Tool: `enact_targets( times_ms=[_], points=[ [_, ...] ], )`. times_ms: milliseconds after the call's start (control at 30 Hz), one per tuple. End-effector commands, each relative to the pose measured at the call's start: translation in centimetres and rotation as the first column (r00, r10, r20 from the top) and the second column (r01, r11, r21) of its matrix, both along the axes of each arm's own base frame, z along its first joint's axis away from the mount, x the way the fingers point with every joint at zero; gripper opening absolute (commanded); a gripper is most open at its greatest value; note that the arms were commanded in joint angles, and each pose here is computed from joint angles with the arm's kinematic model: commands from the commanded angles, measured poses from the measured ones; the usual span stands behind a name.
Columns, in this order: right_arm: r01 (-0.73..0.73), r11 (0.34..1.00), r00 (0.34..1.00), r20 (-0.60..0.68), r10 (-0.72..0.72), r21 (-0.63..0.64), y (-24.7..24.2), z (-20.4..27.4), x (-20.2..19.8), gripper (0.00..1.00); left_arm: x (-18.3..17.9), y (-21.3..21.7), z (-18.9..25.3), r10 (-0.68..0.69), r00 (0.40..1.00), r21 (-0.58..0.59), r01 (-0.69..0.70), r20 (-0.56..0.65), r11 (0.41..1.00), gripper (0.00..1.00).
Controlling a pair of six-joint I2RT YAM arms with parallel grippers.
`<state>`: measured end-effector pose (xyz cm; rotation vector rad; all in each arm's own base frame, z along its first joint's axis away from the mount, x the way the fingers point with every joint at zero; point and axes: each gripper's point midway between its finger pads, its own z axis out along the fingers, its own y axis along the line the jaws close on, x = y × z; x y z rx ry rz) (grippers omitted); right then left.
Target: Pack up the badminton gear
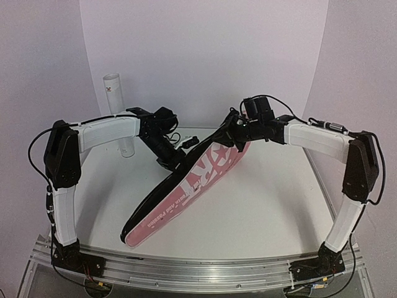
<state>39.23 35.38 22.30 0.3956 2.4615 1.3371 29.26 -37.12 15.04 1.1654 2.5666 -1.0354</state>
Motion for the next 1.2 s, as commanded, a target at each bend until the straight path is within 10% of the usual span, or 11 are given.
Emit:
enact_targets(
  times_ms=[0, 267, 433, 1167],
  points=[
    [-0.057, 0.998, 0.998, -0.034, 0.059, 0.037, 4.4, -0.4, -1.2, 0.00, 3.0, -4.1, 5.5, -0.010, 0.989, -0.224, 0.043, 0.147, 0.974, 0.00],
    [-0.038, 0.997, 0.998, -0.048, 0.041, 0.061, 5.6, -1.2, -2.0, 0.00, 9.7, -4.0, 4.8, 0.123, 0.957, -0.249, -0.057, 0.261, 0.967, 0.00],
    [-0.021, 0.999, 0.999, -0.046, 0.022, 0.025, 4.4, -2.6, -1.4, 0.00, 7.7, -4.0, 3.2, 0.064, 0.980, -0.266, -0.012, 0.187, 0.964, 0.00],
    [-0.144, 0.987, 0.987, -0.084, 0.138, -0.076, 5.3, -6.4, -1.0, 0.00, 13.7, -2.9, 9.7, 0.190, 0.969, -0.470, -0.096, 0.157, 0.878, 0.93]
  ],
)
